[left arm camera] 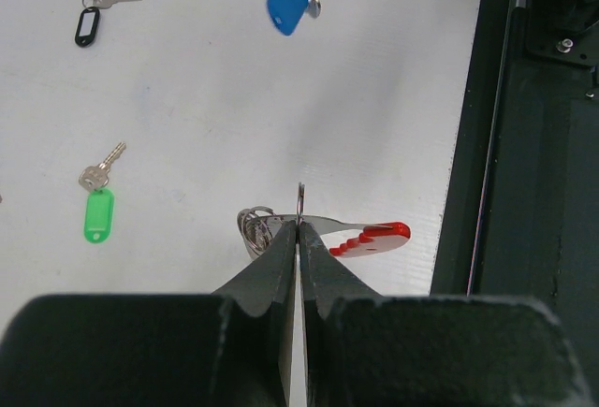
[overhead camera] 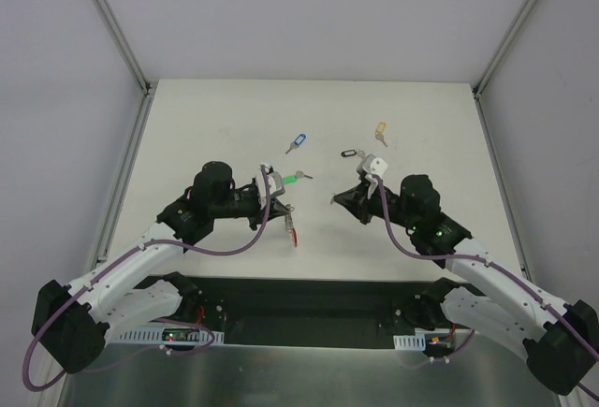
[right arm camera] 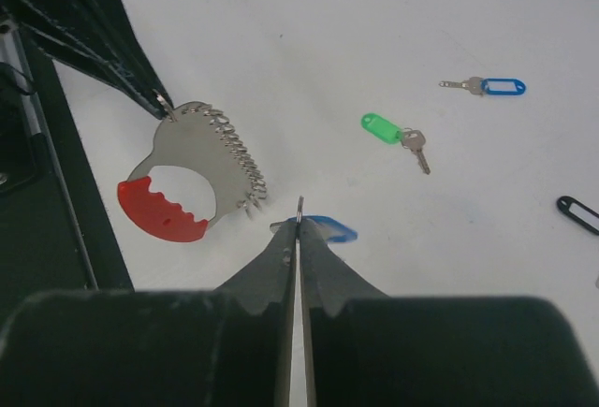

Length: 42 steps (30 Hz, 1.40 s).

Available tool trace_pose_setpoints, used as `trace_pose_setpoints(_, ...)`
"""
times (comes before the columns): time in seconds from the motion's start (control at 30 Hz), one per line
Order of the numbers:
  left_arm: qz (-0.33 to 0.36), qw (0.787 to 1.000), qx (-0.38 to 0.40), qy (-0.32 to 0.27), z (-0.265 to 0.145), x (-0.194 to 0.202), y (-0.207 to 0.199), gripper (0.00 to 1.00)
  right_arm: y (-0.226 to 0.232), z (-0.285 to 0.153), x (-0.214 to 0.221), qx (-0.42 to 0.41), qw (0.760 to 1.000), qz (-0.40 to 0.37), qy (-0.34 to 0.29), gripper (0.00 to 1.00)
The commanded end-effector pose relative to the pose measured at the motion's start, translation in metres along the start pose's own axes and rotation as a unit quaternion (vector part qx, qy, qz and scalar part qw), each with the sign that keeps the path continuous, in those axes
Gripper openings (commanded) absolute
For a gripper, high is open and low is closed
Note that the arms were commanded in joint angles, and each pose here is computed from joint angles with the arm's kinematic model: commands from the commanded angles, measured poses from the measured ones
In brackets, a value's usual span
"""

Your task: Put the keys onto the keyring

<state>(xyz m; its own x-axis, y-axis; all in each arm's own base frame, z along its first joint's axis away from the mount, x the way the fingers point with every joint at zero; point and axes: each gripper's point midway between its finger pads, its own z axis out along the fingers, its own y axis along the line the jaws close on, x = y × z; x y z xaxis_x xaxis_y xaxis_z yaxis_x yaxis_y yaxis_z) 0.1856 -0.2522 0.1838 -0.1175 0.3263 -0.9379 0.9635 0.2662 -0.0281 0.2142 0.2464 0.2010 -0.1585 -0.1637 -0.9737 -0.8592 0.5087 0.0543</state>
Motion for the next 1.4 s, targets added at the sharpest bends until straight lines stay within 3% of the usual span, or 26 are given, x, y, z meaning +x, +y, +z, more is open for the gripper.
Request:
trace_pose_setpoints(0.0,0.053,0.997,0.032,-0.036,-0.004,-0.023,-0.012,0.00,0.026,0.000,-0.028,-0.060,0.997,-0.037,-0.043,0.07)
trace_pose_setpoints(0.2,0.069,0.995,0.060,-0.038,-0.002,-0.019,-0.021,0.00,0.044,0.003,-0.023,-0.098,0.994,-0.050,-0.023,0.01)
trace_pose_setpoints(0.6,0.069,0.991,0.108,-0.029,0.007,-0.008,-0.029,0.00,0.078,0.015,-0.013,-0.151,0.984,-0.096,0.014,0.01)
trace_pose_setpoints(1.37,0.056,0.988,0.145,-0.023,0.013,-0.003,-0.041,0.00,0.088,0.028,-0.007,-0.118,0.978,-0.169,0.043,0.01)
